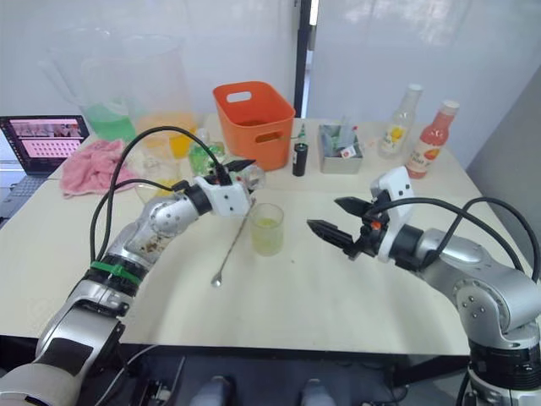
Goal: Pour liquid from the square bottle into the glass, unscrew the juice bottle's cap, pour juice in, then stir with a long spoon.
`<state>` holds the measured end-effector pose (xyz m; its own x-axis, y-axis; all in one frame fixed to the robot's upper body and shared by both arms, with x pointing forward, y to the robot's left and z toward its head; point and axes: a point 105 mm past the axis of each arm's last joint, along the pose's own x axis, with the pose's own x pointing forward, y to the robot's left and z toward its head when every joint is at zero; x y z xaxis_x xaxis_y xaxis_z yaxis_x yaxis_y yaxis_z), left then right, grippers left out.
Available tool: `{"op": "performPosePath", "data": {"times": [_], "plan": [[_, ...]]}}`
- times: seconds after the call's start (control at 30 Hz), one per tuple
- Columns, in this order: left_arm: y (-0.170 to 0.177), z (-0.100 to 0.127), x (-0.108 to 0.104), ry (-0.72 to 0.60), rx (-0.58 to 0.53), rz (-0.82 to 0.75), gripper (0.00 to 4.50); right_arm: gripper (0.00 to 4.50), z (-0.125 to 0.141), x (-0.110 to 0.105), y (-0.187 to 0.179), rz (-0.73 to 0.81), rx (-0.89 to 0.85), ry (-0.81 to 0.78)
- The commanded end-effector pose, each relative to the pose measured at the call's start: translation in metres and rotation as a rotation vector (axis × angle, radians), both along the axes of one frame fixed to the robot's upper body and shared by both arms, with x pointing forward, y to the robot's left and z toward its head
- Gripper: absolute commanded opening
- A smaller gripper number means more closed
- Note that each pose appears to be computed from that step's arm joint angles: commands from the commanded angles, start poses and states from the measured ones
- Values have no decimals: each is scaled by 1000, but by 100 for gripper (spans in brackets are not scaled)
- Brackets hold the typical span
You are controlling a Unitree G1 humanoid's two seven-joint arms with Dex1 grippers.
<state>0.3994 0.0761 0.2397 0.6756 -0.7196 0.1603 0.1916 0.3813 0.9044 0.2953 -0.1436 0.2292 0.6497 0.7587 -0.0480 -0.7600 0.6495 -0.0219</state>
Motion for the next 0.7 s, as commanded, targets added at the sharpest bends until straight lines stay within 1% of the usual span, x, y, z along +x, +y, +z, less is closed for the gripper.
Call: {"op": "performPosePath", "data": {"times": [0.03,0.1,0.17,0.2,0.27,0.33,0.43,0.5,0.6,0.67,0.7], "plan": [[10,35,-5,42,-177,-19,152,446,14,-1,1,24,7,-60],[15,43,-6,118,-280,-30,152,446,15,0,2,36,10,-61],[30,54,-9,299,-488,-74,152,446,20,-1,6,79,35,-60],[35,58,-12,360,-552,-102,152,446,23,-2,8,100,52,-61],[46,64,-19,421,-615,-114,152,446,27,-3,11,135,63,-63],[56,68,-24,464,-658,-100,152,446,28,-4,13,166,56,-61],[63,77,-47,493,-695,-165,152,446,26,-2,17,207,45,-43],[62,75,-60,518,-666,-203,152,446,25,-1,18,231,47,-28],[88,67,-80,551,-665,-160,152,446,27,-9,27,354,34,1],[97,65,-88,568,-672,-142,152,446,28,-12,30,401,27,8],[102,61,-98,585,-680,-143,152,446,28,-16,33,455,18,12]]}}
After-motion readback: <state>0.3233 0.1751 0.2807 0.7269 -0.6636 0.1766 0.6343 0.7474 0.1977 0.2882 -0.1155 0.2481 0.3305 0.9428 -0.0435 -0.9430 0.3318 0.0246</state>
